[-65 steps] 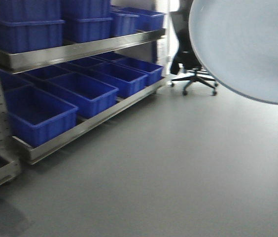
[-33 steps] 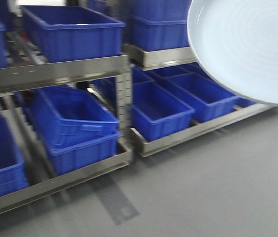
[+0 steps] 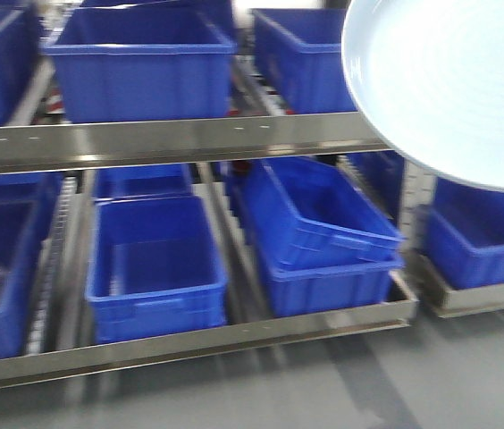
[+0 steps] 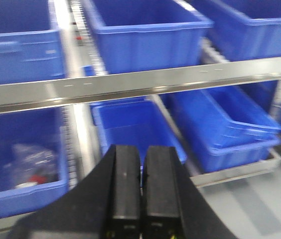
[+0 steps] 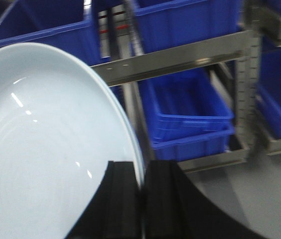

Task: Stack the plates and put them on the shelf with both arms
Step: 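Carry the plate stack in the right gripper up to the blue-bin shelf, then lower the plate stack with the right gripper into the large blue bin, then open the right gripper and raise it out of the blue bin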

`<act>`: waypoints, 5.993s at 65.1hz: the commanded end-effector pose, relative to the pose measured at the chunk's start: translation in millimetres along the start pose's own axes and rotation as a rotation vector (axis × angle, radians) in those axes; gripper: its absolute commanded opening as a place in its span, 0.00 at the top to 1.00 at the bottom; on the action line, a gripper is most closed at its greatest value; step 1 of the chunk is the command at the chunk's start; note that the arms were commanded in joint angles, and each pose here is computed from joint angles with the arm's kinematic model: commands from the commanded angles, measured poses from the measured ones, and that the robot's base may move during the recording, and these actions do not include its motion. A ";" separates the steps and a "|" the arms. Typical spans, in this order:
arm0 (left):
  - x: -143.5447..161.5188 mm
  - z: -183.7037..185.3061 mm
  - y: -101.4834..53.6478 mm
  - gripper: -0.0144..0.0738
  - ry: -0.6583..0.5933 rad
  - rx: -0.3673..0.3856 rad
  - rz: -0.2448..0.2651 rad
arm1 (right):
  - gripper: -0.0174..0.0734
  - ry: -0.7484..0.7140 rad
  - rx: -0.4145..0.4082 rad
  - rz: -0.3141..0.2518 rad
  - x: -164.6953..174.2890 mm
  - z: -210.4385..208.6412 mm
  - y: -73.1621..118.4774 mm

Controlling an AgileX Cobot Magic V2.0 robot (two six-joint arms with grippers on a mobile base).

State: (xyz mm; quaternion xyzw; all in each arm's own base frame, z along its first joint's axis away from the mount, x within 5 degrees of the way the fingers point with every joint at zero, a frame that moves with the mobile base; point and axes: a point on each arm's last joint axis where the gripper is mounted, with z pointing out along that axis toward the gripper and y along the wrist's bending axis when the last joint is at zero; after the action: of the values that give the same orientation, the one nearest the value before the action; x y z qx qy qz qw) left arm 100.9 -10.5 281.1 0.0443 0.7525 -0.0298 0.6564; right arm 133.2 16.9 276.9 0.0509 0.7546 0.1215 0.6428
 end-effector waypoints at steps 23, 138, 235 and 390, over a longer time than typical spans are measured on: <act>-17.3 -1.3 0.6 0.74 -0.110 -0.005 -0.006 | 0.75 -0.131 0.002 -0.004 -20.0 -1.3 1.6; -17.3 -1.3 0.6 0.74 -0.110 -0.005 -0.006 | 0.75 -0.131 0.002 -0.004 -20.0 -1.3 1.6; -17.3 -1.3 0.6 0.74 -0.110 -0.005 -0.006 | 0.75 -0.066 0.038 -0.086 -82.1 199.7 18.8; -17.3 -1.3 0.6 0.74 -0.110 -0.005 -0.006 | 0.75 -0.048 -0.088 -0.206 -60.4 -92.5 21.9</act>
State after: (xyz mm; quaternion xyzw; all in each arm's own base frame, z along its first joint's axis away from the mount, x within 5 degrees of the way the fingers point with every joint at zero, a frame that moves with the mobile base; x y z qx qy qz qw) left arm 100.9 -10.5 281.1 0.0448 0.7525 -0.0292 0.6565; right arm 50.8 15.8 339.0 -0.0568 0.7730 0.1024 0.6235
